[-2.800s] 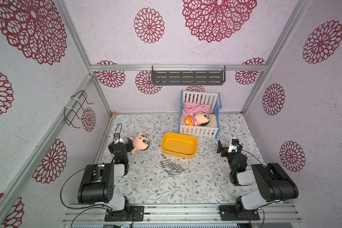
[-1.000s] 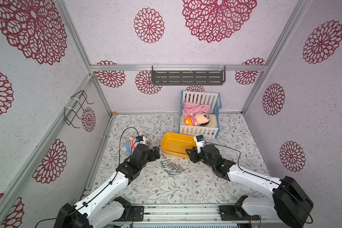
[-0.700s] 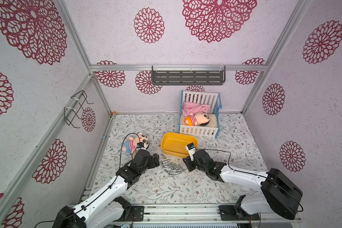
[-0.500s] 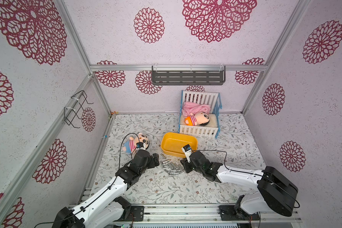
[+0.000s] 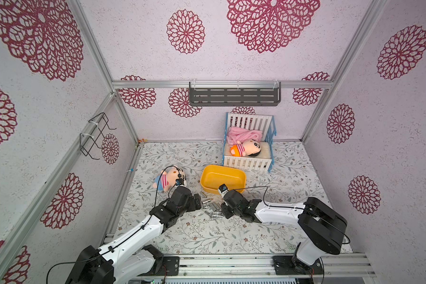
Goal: Put the screws on the desktop into the storage box
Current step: Pick up the screw from the center of the board.
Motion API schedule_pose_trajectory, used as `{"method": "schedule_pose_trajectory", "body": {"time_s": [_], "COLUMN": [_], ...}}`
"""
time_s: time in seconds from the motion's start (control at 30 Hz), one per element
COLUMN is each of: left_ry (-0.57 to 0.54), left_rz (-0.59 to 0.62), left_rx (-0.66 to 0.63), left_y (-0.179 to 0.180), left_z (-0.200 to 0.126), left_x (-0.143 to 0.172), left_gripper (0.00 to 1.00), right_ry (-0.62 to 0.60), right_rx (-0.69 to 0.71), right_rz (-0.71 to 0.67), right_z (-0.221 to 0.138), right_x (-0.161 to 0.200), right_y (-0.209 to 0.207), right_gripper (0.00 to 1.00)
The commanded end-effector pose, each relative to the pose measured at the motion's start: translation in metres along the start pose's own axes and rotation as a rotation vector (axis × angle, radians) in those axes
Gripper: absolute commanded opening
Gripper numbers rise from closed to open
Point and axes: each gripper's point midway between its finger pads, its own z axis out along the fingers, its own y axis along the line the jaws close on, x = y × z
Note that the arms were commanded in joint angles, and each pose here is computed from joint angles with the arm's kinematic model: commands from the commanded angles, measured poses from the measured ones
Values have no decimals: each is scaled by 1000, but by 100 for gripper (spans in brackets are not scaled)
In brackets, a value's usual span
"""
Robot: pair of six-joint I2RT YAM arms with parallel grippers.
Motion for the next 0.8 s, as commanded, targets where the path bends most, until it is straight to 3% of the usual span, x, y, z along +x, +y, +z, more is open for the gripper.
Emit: {"method": "schedule_pose_trajectory", "body": {"time_s": [0.0,0.77], "left_ry": [-37,-13], "left_rz": [16,34], "left_rx": [14,0], "left_y": [-7,-9], "left_z": [-5,2], "left_x": [-9,-5], "left_gripper": [93,95], "right_ry": [24,48], "right_rx": [32,71], "right_rz": [-27,-42], "right_z": [5,12], "right_x": [-1,4], "right_y": [-1,-6], "right_gripper": [26,21]}}
